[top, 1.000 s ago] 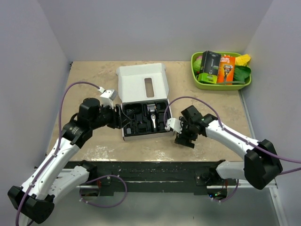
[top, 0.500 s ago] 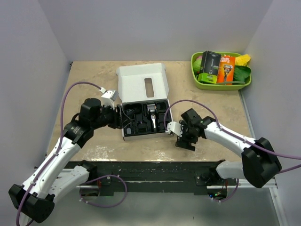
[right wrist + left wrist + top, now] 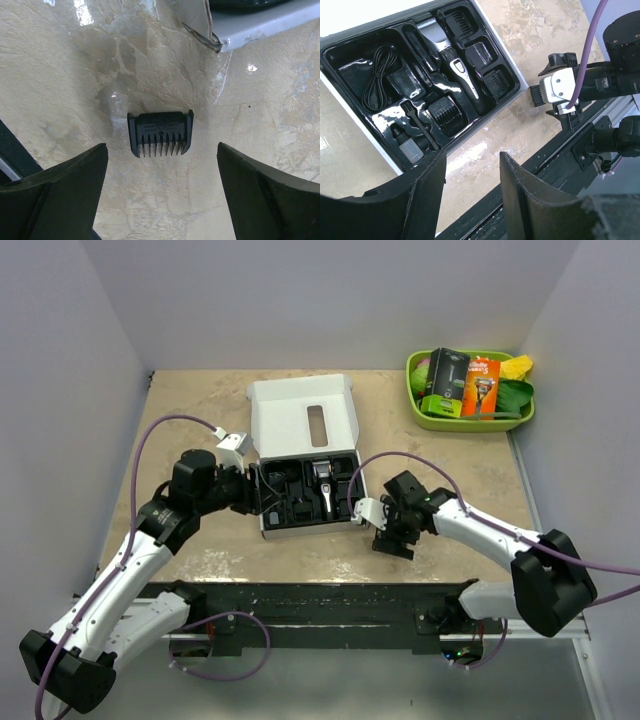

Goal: Sort the hair-cutting tools

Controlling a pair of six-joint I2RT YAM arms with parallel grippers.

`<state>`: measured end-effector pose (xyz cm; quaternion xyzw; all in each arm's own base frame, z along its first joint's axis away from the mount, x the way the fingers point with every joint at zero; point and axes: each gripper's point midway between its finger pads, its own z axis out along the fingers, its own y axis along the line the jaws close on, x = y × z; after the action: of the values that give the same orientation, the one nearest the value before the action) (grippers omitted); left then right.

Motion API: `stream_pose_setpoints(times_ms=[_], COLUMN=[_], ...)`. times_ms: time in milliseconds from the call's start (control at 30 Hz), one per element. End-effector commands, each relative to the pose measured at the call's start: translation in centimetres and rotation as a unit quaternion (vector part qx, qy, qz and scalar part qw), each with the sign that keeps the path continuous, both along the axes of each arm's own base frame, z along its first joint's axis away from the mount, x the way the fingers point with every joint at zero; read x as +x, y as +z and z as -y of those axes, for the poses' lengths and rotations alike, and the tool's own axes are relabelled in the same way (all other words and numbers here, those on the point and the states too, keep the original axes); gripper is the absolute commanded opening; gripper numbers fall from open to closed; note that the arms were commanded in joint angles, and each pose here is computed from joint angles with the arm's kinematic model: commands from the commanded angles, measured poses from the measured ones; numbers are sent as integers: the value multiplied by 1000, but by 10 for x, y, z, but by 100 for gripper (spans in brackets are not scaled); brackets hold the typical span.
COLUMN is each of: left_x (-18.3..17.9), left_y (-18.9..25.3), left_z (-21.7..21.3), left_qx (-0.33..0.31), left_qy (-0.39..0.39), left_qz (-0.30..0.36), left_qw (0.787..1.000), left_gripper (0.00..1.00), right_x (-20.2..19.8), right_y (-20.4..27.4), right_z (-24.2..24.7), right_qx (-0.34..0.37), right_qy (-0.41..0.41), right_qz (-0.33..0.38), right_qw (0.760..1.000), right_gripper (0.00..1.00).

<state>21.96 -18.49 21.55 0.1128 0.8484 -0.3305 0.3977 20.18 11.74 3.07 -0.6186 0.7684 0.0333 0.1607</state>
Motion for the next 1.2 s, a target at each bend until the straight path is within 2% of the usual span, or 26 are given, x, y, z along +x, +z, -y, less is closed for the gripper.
stream_pose_setpoints(times_ms=[0, 433, 533, 633, 767, 833, 900, 1033, 1167], left_x=[2, -1, -1, -2, -2, -2, -3, -2, -2], left_y=[5, 1, 2, 2, 1, 2, 2, 2, 3], left_z=[5, 4, 5, 5, 5, 5, 5, 4, 4], left_qx=[-6, -7, -8, -8, -8, -8, -9, -6, -7], left_qy=[-16, -20, -22, -25, -26, -26, -26, -23, -23], left_qz=[22, 23, 25, 25, 25, 26, 26, 26, 28], left_qw=[1000, 1000, 999, 999, 999, 999, 999, 999, 999], left_gripper=[51, 51, 51, 51, 51, 51, 51, 51, 51], right_x=[3, 0, 0, 1, 4, 4, 4, 7, 17], right_y=[-5, -16, -17, -19, -20, -20, -21, -17, 6], right_z=[-3, -1, -1, -2, -4, -5, -5, -5, -7], right_qx=[2, -12, -13, -15, -19, -20, -21, -23, -25], right_qy=[4, 4, 6, 5, 5, 5, 5, 3, -2], right_qz=[0, -20, -21, -26, -33, -38, -43, -39, -20], right_qw=[1000, 1000, 1000, 1000, 999, 999, 999, 999, 999], right_gripper=[91, 83, 78, 69, 48, 46, 39, 35, 31])
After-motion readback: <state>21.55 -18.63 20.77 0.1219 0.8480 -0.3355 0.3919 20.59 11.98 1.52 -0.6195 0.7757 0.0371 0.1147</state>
